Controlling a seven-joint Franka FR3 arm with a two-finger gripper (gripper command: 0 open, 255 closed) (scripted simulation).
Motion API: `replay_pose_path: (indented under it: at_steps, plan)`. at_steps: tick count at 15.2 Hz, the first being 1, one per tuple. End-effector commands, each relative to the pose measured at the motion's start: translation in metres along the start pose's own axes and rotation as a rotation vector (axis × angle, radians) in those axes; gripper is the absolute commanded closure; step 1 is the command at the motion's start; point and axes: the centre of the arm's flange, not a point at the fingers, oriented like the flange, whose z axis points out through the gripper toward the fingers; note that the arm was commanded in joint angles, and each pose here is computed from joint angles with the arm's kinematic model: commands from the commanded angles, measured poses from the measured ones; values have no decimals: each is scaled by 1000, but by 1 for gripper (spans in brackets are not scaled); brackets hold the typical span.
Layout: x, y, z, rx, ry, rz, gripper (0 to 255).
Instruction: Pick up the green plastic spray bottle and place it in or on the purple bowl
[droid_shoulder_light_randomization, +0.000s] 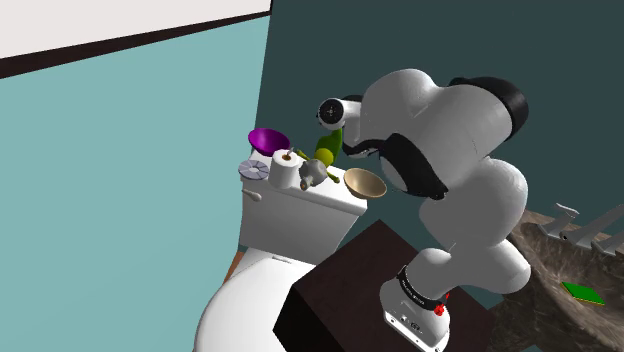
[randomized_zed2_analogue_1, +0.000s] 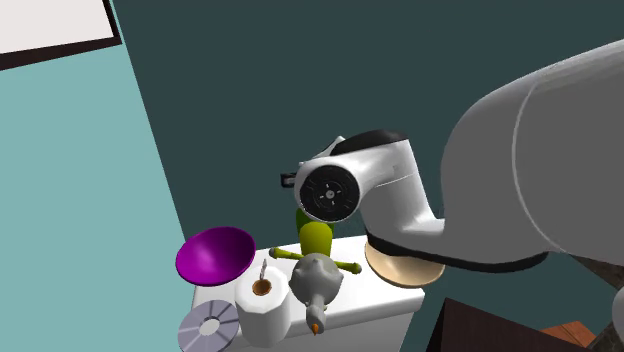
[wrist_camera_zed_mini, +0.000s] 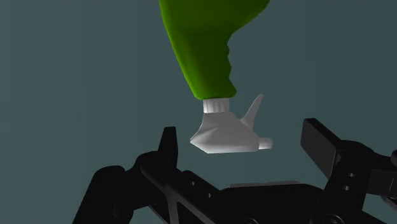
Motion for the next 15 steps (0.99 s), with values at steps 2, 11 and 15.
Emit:
replay_pose_path:
  at_steps: [2, 11, 15]
  plan:
    - [-2, -2, 21, -8, 9, 13, 0]
    - [-2, -2, 46, -8, 9, 13, 0]
    - [-2, -2, 46, -8, 9, 13, 255]
